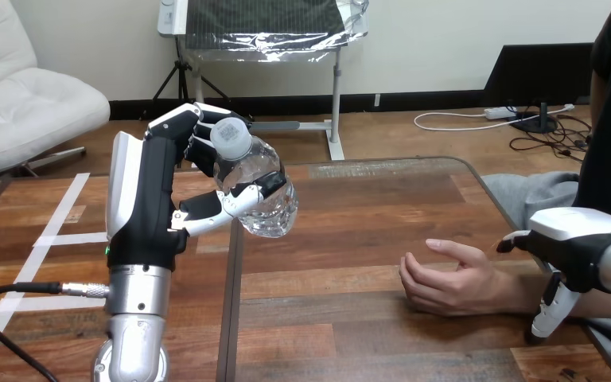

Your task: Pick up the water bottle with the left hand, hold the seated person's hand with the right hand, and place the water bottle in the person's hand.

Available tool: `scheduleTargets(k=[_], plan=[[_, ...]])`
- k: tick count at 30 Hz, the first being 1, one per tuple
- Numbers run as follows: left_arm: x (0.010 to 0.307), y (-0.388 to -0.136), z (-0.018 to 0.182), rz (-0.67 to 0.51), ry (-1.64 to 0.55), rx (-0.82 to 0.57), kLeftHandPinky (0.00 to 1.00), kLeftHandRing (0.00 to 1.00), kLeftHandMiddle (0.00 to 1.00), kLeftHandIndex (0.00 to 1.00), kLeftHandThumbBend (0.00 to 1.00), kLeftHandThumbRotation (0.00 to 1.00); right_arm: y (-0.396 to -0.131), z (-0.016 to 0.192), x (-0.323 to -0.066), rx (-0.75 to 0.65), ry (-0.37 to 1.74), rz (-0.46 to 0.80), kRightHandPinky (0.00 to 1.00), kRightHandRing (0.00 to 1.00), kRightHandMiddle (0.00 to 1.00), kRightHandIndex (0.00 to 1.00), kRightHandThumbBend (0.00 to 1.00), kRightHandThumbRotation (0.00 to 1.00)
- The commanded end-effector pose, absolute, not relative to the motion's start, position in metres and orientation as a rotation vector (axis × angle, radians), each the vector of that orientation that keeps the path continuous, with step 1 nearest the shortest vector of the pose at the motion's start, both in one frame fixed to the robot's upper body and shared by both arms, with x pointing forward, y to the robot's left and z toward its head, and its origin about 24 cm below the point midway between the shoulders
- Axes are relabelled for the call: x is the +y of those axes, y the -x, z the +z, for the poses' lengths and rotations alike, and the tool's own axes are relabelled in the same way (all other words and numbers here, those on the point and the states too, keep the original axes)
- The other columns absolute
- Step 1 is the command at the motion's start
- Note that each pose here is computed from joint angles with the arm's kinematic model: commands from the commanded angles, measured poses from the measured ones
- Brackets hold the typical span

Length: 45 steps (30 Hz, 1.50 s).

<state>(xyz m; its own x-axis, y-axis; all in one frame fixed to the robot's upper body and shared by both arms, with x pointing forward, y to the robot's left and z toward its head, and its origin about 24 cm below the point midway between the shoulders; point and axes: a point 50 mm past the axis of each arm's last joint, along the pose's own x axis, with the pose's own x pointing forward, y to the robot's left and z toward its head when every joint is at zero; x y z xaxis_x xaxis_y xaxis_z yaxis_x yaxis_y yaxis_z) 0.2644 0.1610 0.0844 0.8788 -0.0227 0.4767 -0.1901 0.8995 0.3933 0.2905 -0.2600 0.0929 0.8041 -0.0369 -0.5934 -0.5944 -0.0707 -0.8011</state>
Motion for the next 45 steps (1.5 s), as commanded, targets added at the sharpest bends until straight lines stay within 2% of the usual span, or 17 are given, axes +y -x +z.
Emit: scheduleTargets(k=[1,12,45], plan=[[0.162,-0.269,0.108,0.119,-0.424,-0.61,0.37,0.39,0.44,0.52,0.56,0.0,-0.308,0.118,-0.258,0.462,1.665,0.446,0.88,0.94,0.94,0.91,0.77,0.16],[0.163,-0.269,0.109,0.121,-0.425,-0.608,0.36,0.38,0.44,0.52,0.56,0.0,-0.313,0.108,-0.256,0.491,1.713,0.476,0.86,0.93,0.94,0.91,0.74,0.17],[0.164,-0.268,0.109,0.118,-0.42,-0.604,0.37,0.39,0.44,0.53,0.56,0.0,-0.319,0.087,-0.254,0.56,1.735,0.544,0.9,0.94,0.94,0.9,0.66,0.23]])
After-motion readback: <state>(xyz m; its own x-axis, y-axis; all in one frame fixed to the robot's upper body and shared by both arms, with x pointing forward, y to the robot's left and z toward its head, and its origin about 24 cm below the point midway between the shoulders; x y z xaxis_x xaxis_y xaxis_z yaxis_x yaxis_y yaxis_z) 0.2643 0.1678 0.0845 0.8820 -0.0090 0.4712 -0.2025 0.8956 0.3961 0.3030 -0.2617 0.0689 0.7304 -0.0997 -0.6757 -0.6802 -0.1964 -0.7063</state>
